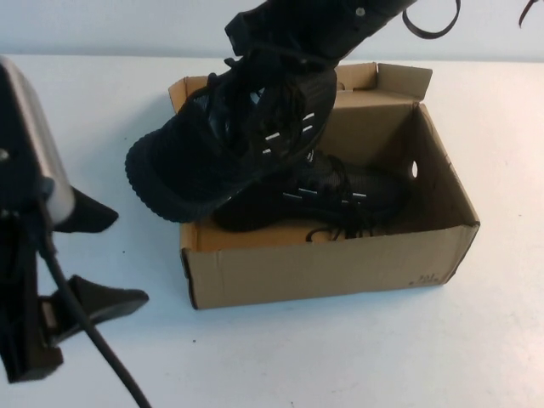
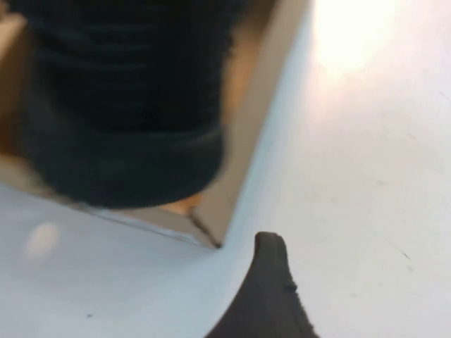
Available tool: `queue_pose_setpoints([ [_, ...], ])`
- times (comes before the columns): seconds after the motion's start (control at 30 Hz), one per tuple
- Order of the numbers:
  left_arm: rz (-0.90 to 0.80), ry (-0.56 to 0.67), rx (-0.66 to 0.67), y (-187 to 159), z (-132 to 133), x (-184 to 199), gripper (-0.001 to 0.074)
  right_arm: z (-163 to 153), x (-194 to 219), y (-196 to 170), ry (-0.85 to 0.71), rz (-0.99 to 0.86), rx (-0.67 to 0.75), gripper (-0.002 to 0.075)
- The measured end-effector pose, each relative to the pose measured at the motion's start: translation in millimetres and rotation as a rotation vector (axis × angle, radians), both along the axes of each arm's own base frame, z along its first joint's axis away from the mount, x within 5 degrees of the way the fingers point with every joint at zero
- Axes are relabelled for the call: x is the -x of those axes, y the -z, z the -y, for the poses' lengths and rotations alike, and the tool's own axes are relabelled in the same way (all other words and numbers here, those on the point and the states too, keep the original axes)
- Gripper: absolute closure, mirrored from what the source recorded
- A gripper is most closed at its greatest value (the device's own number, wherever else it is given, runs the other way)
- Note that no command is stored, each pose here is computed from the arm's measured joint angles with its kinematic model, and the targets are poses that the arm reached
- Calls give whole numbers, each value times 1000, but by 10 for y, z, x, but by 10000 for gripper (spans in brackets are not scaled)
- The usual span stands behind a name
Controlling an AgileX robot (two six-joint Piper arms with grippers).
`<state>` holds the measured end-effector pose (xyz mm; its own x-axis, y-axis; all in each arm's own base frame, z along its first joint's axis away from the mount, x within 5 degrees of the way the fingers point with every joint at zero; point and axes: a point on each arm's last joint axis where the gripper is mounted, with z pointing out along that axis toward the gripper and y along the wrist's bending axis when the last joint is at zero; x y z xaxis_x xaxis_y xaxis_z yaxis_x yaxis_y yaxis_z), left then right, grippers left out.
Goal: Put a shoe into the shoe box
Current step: Hand over the shoe
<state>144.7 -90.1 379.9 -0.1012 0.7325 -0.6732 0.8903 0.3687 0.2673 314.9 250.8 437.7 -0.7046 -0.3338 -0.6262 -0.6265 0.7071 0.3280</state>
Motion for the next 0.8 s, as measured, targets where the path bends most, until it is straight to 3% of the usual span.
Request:
queue_pose_setpoints([
  [0.17, 37, 15, -57, 44, 188, -7, 224, -3, -15, 20, 1, -5, 4, 701],
  [0.43, 271, -67, 97, -149, 361, -112, 225, -3, -15, 20, 1, -5, 4, 701],
  [0.8, 192, -82, 50, 131, 612, -442, 158, -10, -56, 58, -5, -41, -26, 701],
])
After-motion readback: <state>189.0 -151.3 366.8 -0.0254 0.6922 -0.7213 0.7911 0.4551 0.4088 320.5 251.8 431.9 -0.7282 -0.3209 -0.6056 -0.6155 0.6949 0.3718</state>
